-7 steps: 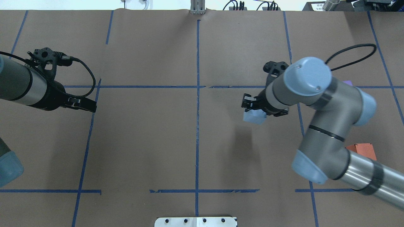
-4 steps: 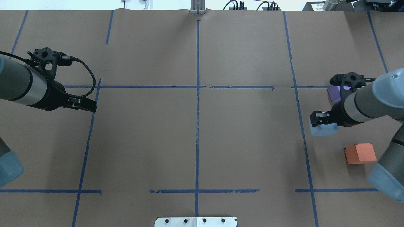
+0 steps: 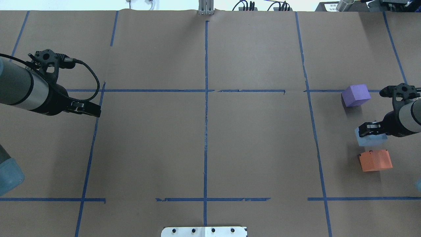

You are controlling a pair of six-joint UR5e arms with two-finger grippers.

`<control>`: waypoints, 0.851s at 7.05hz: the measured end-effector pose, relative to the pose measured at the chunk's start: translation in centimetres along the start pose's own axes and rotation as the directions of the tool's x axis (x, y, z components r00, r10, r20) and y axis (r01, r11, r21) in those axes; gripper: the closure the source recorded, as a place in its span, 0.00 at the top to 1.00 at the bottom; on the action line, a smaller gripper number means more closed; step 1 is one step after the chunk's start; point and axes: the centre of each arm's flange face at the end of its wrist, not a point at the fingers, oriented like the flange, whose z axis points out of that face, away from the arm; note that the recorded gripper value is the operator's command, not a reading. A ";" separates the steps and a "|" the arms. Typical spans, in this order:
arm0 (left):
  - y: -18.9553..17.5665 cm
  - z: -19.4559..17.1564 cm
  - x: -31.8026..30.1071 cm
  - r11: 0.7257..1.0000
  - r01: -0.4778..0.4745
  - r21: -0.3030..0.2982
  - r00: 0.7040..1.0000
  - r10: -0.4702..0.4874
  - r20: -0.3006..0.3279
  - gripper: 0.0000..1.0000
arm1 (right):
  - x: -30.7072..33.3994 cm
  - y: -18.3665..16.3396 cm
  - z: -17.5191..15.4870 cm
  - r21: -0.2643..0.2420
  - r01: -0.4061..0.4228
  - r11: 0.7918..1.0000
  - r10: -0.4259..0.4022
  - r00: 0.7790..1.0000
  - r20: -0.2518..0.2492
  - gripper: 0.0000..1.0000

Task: Place blue block between orange and purple blocks
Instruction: 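Lower the light blue cube between the purple and orange cubes with the right gripper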

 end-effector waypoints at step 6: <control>0.1 -0.3 0.2 1.000 -0.001 0.004 1.000 0.001 -0.005 1.00 | 0.5 -2.4 3.4 -0.020 -0.007 1.000 0.007 1.000 -0.013 0.19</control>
